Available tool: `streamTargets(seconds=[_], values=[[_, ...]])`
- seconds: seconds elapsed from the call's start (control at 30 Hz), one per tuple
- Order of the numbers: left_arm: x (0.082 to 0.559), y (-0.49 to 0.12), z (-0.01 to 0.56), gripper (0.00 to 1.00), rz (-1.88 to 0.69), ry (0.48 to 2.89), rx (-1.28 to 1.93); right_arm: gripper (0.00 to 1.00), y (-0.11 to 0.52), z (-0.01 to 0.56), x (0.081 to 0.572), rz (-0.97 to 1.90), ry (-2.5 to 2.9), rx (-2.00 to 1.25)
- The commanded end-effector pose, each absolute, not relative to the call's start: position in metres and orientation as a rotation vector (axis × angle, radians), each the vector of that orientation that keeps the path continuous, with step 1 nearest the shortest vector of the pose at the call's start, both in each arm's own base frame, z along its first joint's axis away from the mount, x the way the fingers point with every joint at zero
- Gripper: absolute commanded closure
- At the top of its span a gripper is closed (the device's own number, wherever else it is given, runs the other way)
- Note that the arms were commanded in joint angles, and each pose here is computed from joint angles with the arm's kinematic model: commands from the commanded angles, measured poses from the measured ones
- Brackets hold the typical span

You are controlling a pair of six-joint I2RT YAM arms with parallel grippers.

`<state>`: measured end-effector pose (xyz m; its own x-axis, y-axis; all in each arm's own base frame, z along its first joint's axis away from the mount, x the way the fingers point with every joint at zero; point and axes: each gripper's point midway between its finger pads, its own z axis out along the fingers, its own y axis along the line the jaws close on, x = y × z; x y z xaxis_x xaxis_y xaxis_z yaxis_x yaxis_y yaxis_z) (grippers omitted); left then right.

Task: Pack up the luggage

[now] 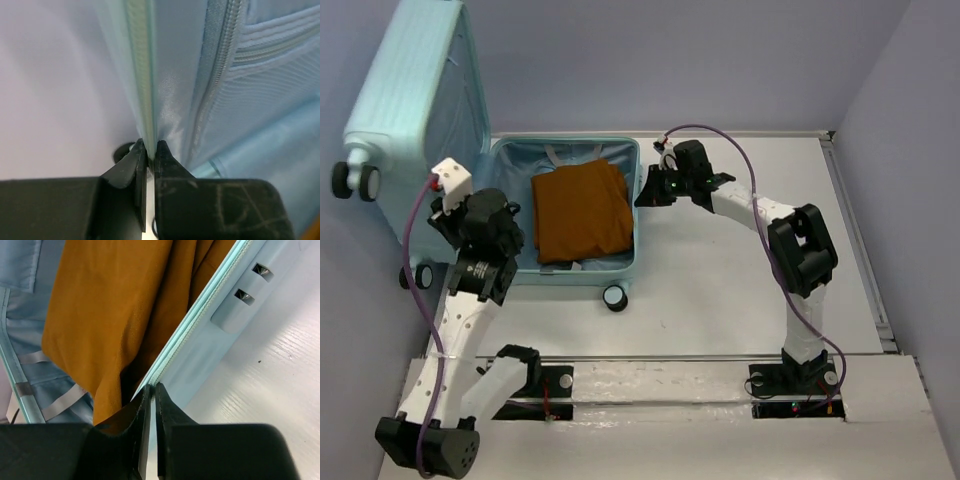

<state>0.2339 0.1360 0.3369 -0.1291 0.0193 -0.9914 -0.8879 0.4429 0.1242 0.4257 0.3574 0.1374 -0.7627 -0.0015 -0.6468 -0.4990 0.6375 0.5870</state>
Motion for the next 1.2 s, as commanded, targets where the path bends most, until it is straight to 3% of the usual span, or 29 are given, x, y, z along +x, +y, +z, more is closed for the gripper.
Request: streamTargets(seconds=[0.0, 0.23, 0.33, 0.37, 0.4, 0.63, 0.73, 0.77, 0.83, 0.87, 0.9, 1.0, 1.03, 1.07, 1.17], values=[[0.251, 0.076, 0.325, 0.94, 0.763, 1.510, -0.651, 0.90, 0.362, 0.125, 0.423, 1.012, 2.245, -0.382], [0.243, -0.061, 0.308, 0.94, 0.439, 1.613, -0.166, 0.93, 0.348, 0.116, 0.425, 0.958, 2.271, -0.332], [0.220, -0.121, 0.326, 0.41, 0.113, 1.666, 0.003, 0.93, 0.327, 0.108, 0.429, 0.932, 2.296, -0.271], [0.212, -0.145, 0.343, 0.17, -0.044, 1.681, 0.069, 0.93, 0.315, 0.114, 0.435, 0.915, 2.283, -0.234], [0.195, -0.170, 0.349, 0.13, -0.165, 1.686, 0.161, 0.93, 0.308, 0.116, 0.436, 0.907, 2.279, -0.218], [0.132, -0.255, 0.404, 0.09, -0.681, 1.618, 0.451, 0.93, 0.237, 0.130, 0.442, 0.802, 2.248, -0.070], [0.155, -0.225, 0.437, 0.02, -0.649, 1.557, 0.234, 0.93, 0.207, 0.139, 0.436, 0.758, 2.225, -0.024], [0.185, -0.195, 0.443, 0.03, -0.542, 1.545, 0.100, 0.93, 0.206, 0.142, 0.432, 0.756, 2.219, -0.031], [0.218, -0.159, 0.462, 0.11, -0.475, 1.509, -0.061, 0.93, 0.204, 0.150, 0.422, 0.763, 2.203, -0.061], [0.249, -0.127, 0.468, 0.20, -0.384, 1.491, -0.147, 0.93, 0.206, 0.153, 0.417, 0.785, 2.199, -0.070], [0.265, -0.110, 0.469, 0.21, -0.328, 1.492, -0.193, 0.93, 0.206, 0.156, 0.414, 0.795, 2.195, -0.075], [0.319, -0.074, 0.445, 0.34, -0.218, 1.592, -0.258, 0.93, 0.205, 0.163, 0.399, 0.812, 2.182, -0.095], [0.336, -0.022, 0.440, 0.39, -0.134, 1.575, -0.399, 0.93, 0.205, 0.165, 0.396, 0.822, 2.181, -0.102], [0.352, -0.012, 0.427, 0.47, -0.151, 1.605, -0.425, 0.93, 0.205, 0.166, 0.391, 0.827, 2.180, -0.107], [0.365, 0.060, 0.413, 0.53, -0.138, 1.556, -0.629, 0.93, 0.206, 0.167, 0.384, 0.820, 2.181, -0.132]])
